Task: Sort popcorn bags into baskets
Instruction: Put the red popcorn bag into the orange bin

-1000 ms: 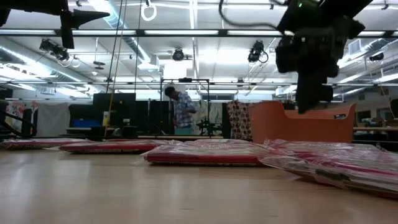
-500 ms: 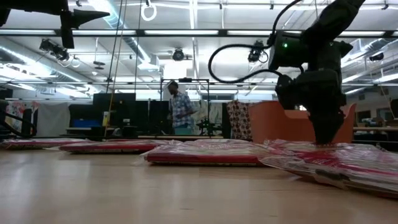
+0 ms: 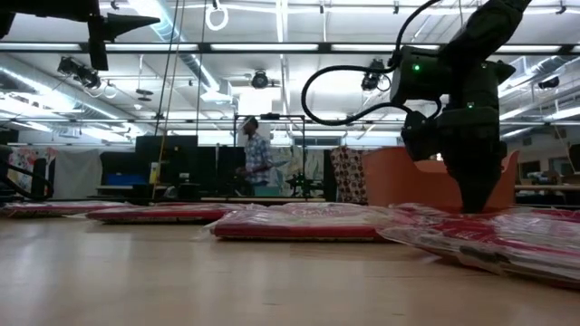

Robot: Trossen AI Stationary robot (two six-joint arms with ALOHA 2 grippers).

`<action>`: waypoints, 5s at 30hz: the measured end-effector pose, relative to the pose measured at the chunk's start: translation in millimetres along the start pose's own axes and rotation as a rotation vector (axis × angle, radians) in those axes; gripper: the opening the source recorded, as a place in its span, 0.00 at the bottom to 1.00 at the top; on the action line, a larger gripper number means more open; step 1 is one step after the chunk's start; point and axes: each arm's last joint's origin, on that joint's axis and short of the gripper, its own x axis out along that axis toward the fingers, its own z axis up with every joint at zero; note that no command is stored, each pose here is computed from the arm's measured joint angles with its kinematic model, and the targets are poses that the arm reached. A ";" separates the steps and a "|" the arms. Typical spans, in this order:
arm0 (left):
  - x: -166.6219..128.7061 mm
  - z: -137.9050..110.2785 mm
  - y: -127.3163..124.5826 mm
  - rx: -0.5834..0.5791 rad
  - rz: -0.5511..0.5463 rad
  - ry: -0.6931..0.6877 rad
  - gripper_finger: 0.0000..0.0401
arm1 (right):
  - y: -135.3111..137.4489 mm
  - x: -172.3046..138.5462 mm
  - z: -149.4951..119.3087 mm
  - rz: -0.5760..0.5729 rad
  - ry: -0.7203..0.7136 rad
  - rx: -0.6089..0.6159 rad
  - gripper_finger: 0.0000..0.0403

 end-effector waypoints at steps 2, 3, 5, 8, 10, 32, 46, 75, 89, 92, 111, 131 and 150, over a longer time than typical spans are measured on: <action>0.0 0.0 0.0 0.000 0.000 0.000 0.36 | -0.4 -1.2 -1.2 -0.002 0.006 0.004 0.04; 0.0 0.0 0.0 0.000 0.000 0.000 0.36 | -0.6 -3.1 -2.7 0.000 0.015 0.007 0.04; 0.0 0.1 -0.1 0.000 0.000 0.000 0.36 | -1.2 -9.7 -6.4 -0.010 0.041 0.004 0.02; 0.0 0.1 -0.1 0.002 0.000 -0.001 0.36 | 3.0 -29.9 -6.6 -0.037 0.035 -0.042 0.02; 0.0 0.1 -0.1 0.002 0.000 0.000 0.36 | 4.8 -46.2 -7.8 -0.080 0.035 -0.083 0.02; -0.1 -0.6 -1.0 -0.007 -0.030 0.022 0.36 | -30.4 -200.2 10.0 -0.637 -0.024 -0.494 0.01; -0.1 -0.6 -1.0 -0.007 -0.030 0.022 0.36 | -90.0 -200.3 51.6 -0.642 -0.018 -0.618 0.01; -0.1 -6.6 1.6 -0.001 -0.035 0.084 0.36 | -109.9 -169.2 76.8 -0.607 0.071 -0.454 0.40; 12.7 -48.9 7.2 0.066 0.106 0.346 0.36 | -19.0 -204.2 38.1 -0.349 -0.363 -0.510 0.40; 18.6 -53.2 2.0 0.104 0.145 0.439 0.36 | 2.5 -200.1 38.7 -0.231 -0.418 -0.570 0.40; 52.3 -84.7 4.5 0.154 0.299 0.698 0.37 | 86.0 -92.1 55.2 0.144 -0.184 -0.695 0.40; 32.9 -101.3 -13.6 -0.087 0.105 1.138 0.37 | 169.5 -1.4 13.5 0.152 0.062 -0.800 0.40; 6.3 -110.8 -35.0 -0.098 0.018 1.140 0.37 | 171.5 45.1 2.6 0.035 0.150 -0.907 0.51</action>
